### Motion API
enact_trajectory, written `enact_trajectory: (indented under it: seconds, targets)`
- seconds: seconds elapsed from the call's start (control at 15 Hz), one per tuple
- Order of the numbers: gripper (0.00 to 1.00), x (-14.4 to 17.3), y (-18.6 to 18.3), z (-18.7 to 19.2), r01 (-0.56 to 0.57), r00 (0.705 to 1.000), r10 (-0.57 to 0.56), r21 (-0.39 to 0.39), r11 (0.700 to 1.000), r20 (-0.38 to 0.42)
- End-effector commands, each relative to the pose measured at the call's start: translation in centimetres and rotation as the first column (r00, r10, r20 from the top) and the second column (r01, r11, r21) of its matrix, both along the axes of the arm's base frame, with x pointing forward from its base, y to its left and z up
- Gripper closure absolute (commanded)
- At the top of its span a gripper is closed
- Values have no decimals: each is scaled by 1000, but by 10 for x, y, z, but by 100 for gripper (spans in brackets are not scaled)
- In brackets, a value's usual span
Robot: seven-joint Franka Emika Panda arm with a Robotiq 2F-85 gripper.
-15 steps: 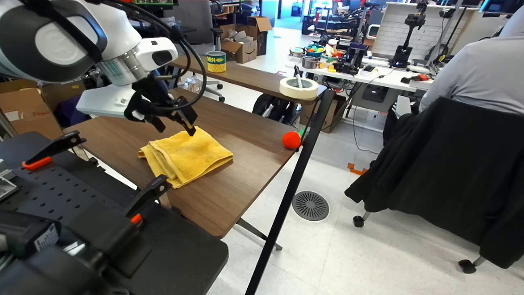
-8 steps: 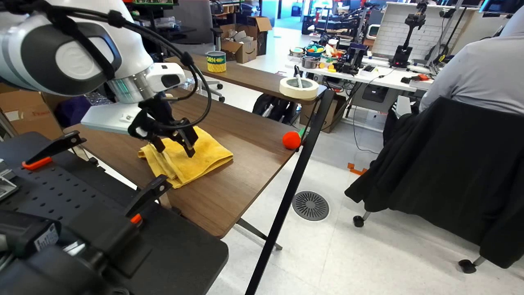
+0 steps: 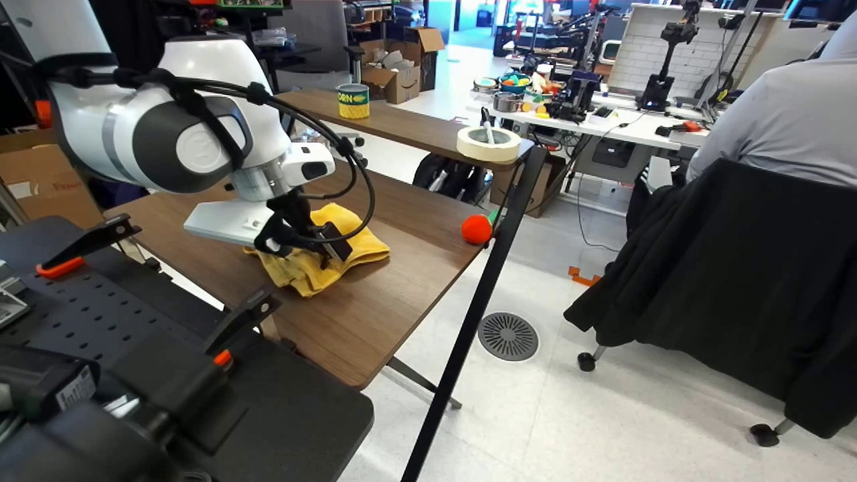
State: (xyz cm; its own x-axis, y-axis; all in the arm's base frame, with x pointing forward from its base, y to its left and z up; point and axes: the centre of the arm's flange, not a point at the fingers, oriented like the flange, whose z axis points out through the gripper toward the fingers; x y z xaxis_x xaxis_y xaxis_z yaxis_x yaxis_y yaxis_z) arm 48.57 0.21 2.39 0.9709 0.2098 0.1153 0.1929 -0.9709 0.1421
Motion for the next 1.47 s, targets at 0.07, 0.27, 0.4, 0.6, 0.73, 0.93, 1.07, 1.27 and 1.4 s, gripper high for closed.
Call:
enact_trajectory:
  seconds: [0.07,0.27,0.4,0.6,0.73,0.93,1.07,1.27,1.4]
  targets:
    - [0,-25,64,-32,-210,976,211,27,977,-46]
    - [0,-52,117,-33,-345,938,346,50,937,-23]
    - [0,-70,148,-35,-437,899,437,53,898,0]
    - [0,-60,152,-32,-483,875,483,24,875,8]
    - [0,-42,133,-26,-438,899,438,6,899,19]
    - [0,-18,89,-23,-327,945,327,3,945,19]
    - [0,-5,54,-27,-239,971,239,-15,971,17]
    - [0,10,8,-31,-122,992,123,-51,991,15]
    - [0,15,-12,-34,-55,998,55,-75,996,-8]
